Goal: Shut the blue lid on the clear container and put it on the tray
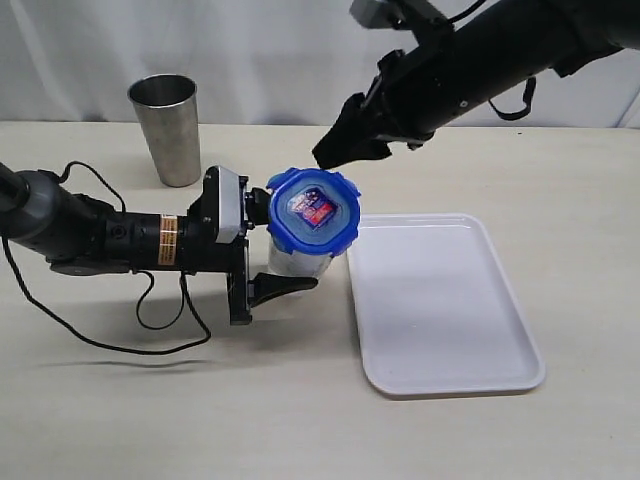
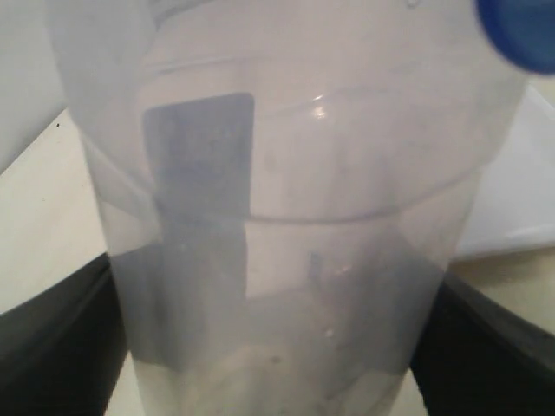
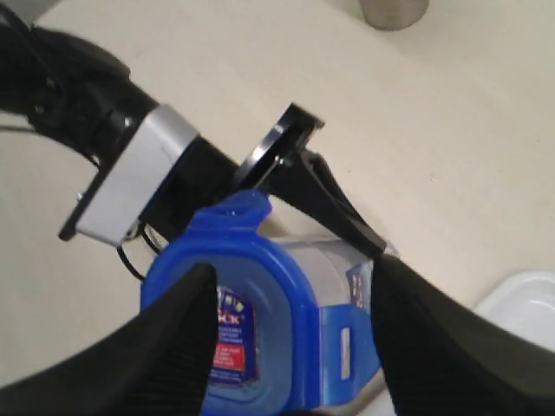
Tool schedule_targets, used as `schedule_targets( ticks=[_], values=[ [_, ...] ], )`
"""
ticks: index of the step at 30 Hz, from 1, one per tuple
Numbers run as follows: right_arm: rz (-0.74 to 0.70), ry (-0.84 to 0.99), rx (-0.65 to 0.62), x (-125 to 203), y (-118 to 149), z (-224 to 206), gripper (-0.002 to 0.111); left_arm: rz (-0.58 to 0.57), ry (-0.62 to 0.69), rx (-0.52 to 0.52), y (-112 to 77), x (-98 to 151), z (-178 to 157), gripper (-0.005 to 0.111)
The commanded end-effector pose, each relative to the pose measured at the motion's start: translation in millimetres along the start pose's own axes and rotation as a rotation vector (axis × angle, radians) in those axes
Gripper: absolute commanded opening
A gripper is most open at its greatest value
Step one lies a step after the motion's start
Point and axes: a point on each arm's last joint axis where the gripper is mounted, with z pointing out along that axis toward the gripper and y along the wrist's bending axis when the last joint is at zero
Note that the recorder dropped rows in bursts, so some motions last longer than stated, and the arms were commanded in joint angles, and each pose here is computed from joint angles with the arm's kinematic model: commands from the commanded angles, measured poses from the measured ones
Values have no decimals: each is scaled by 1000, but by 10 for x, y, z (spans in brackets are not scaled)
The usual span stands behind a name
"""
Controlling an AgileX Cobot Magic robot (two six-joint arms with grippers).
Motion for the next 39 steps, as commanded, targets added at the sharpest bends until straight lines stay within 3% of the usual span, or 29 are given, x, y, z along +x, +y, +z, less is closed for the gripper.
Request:
schedule_targets(
  ticks=[1,12,19,30,39],
  values=[
    [-57,141,51,89,90,194,52,6,-41,-8,20,-65,-21,0],
    [-26,164,34,124,78,308,51,4,-38,-12,24,-61,-21,0],
    [5,191,17,182,28,424,29,-3,-38,-12,24,-61,-21,0],
    [96,300,-51,398,-99,766,26,-21,-38,-10,22,-61,-21,0],
    [128,339,-72,488,-177,857,10,-21,-38,-10,22,-61,-21,0]
  ],
)
